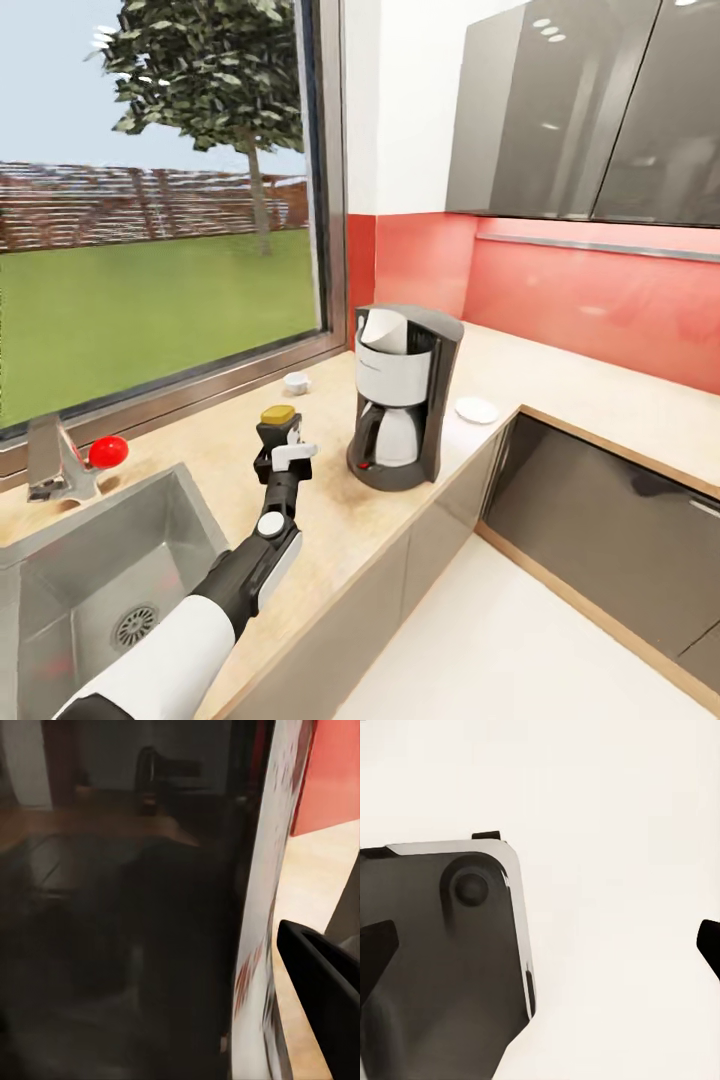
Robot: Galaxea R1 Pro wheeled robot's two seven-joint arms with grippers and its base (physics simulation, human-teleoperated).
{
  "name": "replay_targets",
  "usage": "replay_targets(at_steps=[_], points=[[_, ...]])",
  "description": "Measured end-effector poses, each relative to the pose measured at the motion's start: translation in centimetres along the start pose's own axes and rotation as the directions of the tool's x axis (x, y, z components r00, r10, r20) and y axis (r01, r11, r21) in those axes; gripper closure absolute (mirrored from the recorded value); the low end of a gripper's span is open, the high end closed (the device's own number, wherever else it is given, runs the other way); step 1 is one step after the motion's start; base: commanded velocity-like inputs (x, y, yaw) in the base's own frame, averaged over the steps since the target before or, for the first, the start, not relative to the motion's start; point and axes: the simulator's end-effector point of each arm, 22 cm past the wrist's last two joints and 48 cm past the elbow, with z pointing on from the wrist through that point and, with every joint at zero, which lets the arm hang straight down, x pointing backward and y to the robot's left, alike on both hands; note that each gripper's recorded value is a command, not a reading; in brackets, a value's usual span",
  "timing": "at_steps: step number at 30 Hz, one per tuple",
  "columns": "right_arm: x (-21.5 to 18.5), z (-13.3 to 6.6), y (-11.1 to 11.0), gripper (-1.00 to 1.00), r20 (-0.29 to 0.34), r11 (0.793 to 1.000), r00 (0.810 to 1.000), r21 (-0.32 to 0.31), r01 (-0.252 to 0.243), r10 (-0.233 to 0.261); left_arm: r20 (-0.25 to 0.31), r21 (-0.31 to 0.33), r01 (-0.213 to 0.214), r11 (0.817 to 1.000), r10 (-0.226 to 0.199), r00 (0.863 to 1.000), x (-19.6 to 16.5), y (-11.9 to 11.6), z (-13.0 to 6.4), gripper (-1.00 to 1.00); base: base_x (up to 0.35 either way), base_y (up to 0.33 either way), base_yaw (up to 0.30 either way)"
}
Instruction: Set up a coffee station on the kitchen countertop: keep the coffee maker on the countertop, move the bottle of coffee from the kitchen shelf to the counter next to the coffee maker, place a paper coffee filter on top of the coffee maker, put the saucer next to the coffee maker with the coffee cup on the saucer, and place the electric kettle next to the coffee maker.
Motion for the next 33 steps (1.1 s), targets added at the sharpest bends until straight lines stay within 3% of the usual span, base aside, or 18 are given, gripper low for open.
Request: replay_targets(at_steps=[12, 27, 33], points=[[0.2, 0.0, 0.1, -1.0, -0.004, 1.0, 1.0, -0.001, 0.0, 0.0, -0.006, -0.002, -0.003, 1.0, 0.003, 1.0, 0.3, 0.1, 0.0, 1.0, 0.055, -0.24, 0.072], [0.2, 0.0, -0.1, -1.0, -0.007, 1.0, 1.0, 0.0, 0.004, -0.004, -0.055, -0.01, -0.027, 1.0, 0.027, 0.998, 3.2, 0.8, -0.4, 1.0, 0.103, -0.008, 0.006], [0.2, 0.0, -0.1, -1.0, -0.006, 1.0, 1.0, 0.0, 0.004, -0.004, -0.04, -0.012, -0.026, 1.0, 0.025, 0.999, 2.9, 0.9, -0.3, 1.0, 0.027, 0.0, 0.0]])
